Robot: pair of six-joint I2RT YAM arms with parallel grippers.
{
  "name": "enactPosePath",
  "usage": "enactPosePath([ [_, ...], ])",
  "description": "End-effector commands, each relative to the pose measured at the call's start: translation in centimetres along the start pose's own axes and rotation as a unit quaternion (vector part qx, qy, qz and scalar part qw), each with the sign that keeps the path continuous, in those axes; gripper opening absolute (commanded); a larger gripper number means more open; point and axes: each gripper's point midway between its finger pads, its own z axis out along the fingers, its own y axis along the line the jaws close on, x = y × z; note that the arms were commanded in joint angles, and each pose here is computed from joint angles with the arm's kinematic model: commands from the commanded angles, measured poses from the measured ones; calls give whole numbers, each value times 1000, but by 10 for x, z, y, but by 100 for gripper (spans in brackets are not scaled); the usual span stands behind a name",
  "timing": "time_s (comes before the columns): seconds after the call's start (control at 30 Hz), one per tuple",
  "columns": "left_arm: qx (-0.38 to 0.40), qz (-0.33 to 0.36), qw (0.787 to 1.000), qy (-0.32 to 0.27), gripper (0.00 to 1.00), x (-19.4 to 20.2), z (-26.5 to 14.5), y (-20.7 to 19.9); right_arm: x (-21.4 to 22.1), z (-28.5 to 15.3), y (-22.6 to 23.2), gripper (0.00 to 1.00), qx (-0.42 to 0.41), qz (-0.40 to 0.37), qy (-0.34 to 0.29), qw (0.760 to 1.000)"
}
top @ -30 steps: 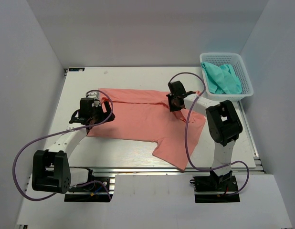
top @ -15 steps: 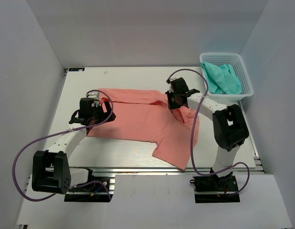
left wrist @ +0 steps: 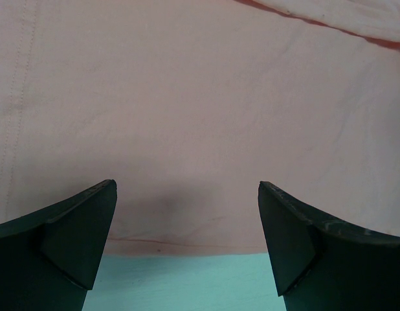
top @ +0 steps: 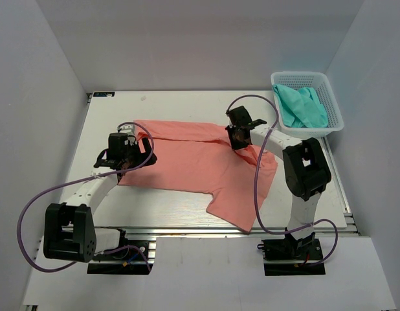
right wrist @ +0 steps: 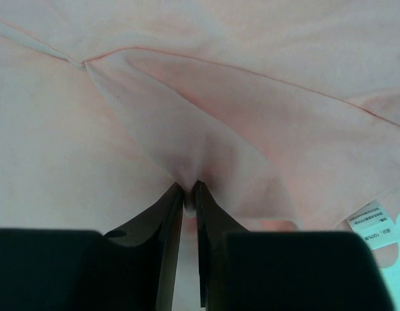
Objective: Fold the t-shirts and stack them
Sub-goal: Fold the flattened tshirt in 1/3 of the way
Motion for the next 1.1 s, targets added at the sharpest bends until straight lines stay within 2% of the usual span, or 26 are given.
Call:
enactPosePath([
  [0.0, 11, 7, 1000, -15, 100, -12, -1, -7, -19, -10, -4, 20, 11, -4, -22, 1000],
  [0.07, 9, 11, 1000, -10, 100, -10, 2, -5, -18, -11, -5, 18, 10, -7, -19, 1000],
  [0.23, 11, 11, 1000, -15, 100, -14, 1, -7, -16, -11, -2, 0, 3, -9, -13, 1000],
  [0.4, 16, 12, 1000, -13, 100, -13, 1, -8, -19, -22, 33, 0, -89, -15, -12, 996],
  [0.43, 17, 12, 1000, -17, 100, -15, -1, -9, -18, -26, 48, 0, -137, -11, -9, 990],
  [0.6, 16, 12, 1000, -13, 100, -13, -1, -9, -14, -38, 74, 0, -213, 5, -4, 977],
  [0.73, 16, 12, 1000, -13, 100, -13, -4, -9, -8, -41, 94, 25, -274, 13, 9, 962],
  [0.77, 16, 12, 1000, -13, 100, -13, -4, -9, -7, -47, 105, 30, -307, 8, 13, 951],
  [0.87, 13, 12, 1000, -19, 100, -16, -5, -8, -10, -57, 118, 41, -354, 3, 11, 935],
  [0.9, 15, 13, 1000, -24, 100, -21, -6, -10, -13, -60, 118, 44, -355, -1, 7, 935],
  [0.93, 15, 13, 1000, -25, 100, -21, -7, -10, -18, -65, 118, 52, -354, -3, 0, 935],
  [1.07, 18, 10, 999, -35, 100, -36, -5, -15, -34, -72, 95, 57, -289, -11, -41, 957],
])
